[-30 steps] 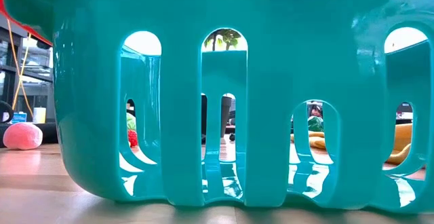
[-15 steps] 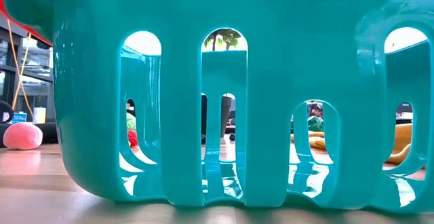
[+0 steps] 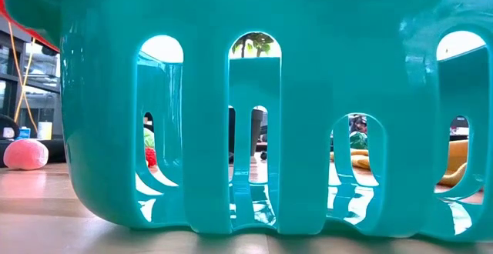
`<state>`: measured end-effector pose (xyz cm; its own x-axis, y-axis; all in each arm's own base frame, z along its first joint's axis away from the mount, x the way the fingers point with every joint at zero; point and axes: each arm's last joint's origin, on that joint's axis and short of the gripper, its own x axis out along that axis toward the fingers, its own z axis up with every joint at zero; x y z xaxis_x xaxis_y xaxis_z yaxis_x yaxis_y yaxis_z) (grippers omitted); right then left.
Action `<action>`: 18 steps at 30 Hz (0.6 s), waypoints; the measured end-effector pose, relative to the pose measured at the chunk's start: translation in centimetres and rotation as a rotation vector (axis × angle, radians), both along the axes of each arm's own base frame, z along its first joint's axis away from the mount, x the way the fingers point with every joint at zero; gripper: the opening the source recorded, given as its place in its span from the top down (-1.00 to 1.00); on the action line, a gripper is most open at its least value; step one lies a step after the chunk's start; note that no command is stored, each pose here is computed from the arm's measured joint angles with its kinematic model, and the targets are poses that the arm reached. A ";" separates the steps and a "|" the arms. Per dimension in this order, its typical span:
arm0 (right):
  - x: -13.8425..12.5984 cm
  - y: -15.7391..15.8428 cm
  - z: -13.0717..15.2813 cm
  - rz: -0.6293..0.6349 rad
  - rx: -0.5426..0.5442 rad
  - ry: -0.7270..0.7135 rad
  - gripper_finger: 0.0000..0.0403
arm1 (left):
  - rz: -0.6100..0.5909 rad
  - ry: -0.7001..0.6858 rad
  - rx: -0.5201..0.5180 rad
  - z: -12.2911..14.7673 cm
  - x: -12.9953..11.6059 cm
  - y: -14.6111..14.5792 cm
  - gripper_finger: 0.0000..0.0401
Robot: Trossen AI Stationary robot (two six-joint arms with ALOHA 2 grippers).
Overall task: Pick and placing Produce into tupperware
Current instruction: Put the red strawberry into the blue bin
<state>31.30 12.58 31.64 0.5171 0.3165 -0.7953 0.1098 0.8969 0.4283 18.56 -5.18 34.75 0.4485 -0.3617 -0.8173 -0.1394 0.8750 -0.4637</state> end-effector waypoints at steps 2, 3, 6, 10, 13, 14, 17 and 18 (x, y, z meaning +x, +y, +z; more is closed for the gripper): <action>0.5 0.7 -0.7 -0.003 0.015 0.012 0.36 | -0.014 0.007 0.015 -0.1 -0.2 -1.1 0.45; 0.7 1.0 -1.1 -0.001 0.018 0.029 0.36 | -0.015 0.010 0.030 -0.2 -0.3 -1.6 0.45; 1.3 1.9 -2.1 -0.007 0.012 0.075 0.36 | 0.000 0.002 0.087 -0.3 -0.6 -2.7 0.45; 2.7 2.9 -2.2 -0.010 -0.034 0.115 0.36 | 0.051 -0.006 0.146 -0.5 -0.8 -3.7 0.45; 3.9 3.5 -2.6 -0.002 -0.105 0.194 0.36 | 0.067 -0.005 0.151 -0.6 -0.9 -4.3 0.45; 4.3 3.7 -2.7 0.001 -0.124 0.215 0.36 | 0.071 -0.001 0.150 -0.6 -0.9 -4.4 0.45; 5.5 4.4 -3.1 0.012 -0.170 0.253 0.36 | 0.083 0.003 0.150 -0.7 -1.2 -4.8 0.45; 5.9 4.6 -3.4 0.011 -0.182 0.269 0.36 | 0.091 0.002 0.150 -0.6 -1.2 -4.8 0.45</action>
